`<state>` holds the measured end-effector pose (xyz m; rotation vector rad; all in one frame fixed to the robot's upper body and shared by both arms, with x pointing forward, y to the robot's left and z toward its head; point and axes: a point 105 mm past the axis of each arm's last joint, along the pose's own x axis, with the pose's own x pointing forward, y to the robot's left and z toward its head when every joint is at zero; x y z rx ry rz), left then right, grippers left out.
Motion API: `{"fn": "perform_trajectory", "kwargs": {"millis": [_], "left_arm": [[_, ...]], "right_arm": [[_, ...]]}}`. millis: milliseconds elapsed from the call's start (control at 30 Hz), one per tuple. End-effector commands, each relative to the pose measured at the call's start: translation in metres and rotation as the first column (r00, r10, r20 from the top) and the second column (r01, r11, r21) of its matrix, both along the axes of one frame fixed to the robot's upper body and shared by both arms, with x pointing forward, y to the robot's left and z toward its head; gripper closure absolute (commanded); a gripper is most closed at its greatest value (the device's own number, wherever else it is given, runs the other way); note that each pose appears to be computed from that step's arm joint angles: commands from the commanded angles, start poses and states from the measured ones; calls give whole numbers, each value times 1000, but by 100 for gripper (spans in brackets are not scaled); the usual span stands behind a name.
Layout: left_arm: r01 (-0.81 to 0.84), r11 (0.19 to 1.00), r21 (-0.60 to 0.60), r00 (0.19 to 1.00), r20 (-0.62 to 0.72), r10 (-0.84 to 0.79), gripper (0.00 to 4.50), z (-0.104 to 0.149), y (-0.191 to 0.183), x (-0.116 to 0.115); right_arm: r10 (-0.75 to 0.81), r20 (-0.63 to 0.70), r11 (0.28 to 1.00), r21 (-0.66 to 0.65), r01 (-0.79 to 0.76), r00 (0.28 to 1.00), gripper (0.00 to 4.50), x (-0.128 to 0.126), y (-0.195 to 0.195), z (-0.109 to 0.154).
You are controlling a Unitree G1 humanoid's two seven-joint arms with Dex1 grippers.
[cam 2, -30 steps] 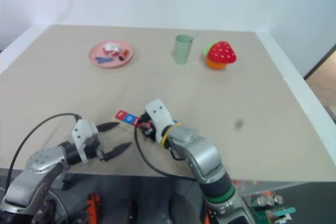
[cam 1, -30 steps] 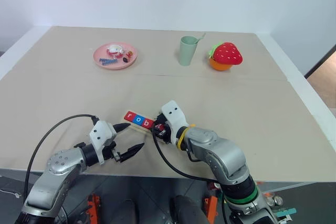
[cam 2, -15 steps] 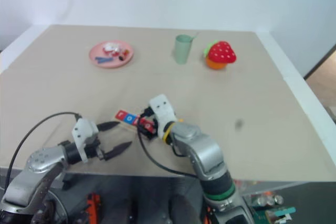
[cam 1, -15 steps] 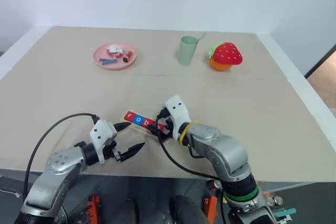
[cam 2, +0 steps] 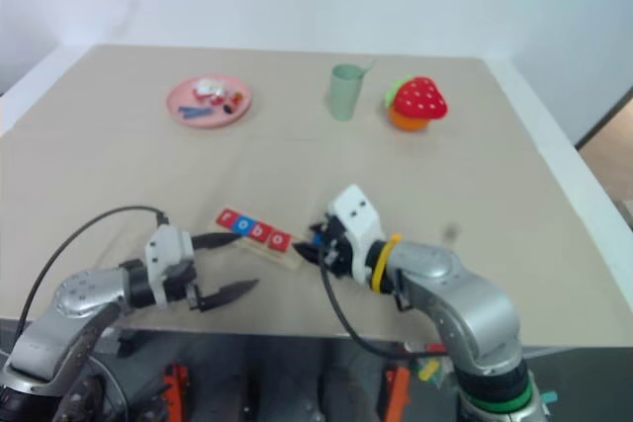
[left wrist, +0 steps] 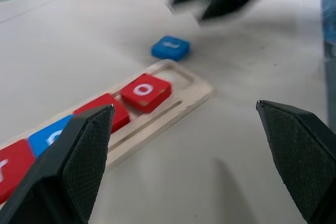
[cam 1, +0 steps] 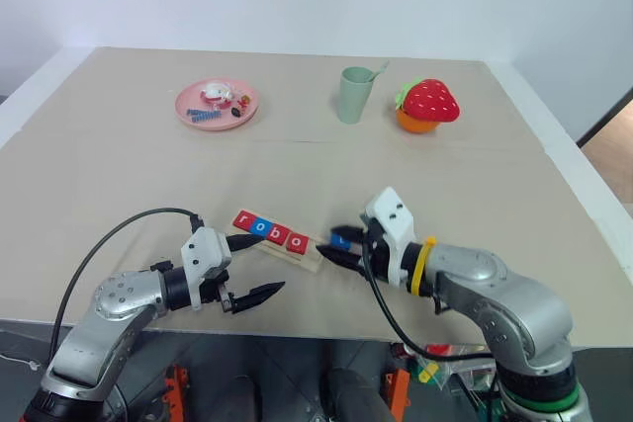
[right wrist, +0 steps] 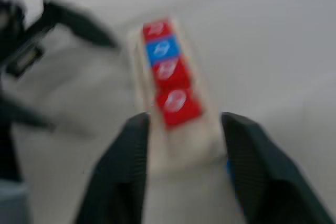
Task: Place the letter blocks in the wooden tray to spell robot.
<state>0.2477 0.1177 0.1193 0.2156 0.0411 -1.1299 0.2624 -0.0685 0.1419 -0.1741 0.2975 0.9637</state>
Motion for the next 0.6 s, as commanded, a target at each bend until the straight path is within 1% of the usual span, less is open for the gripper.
{"fn": "perform_trajectory", "kwargs": {"millis": [33, 67, 233, 600], "left_arm": [[59, 998, -18, 998, -3, -59, 0, 12, -8, -8], [57, 998, -23, 998, -14, -57, 0, 13, -8, -8], [-7, 998, -56, 999, -46, 5, 0, 17, -4, -5], [-80, 996, -42, 996, -45, 78, 0, 16, 4, 1]], "right_arm": [[61, 63, 998, 31, -63, 996, 399, -1, 11, 10], [61, 66, 998, 25, -63, 996, 441, 2, 13, 9], [80, 66, 997, 18, -81, 995, 441, 10, 25, 4], [59, 59, 998, -31, -57, 997, 441, 22, 31, -16]]}}
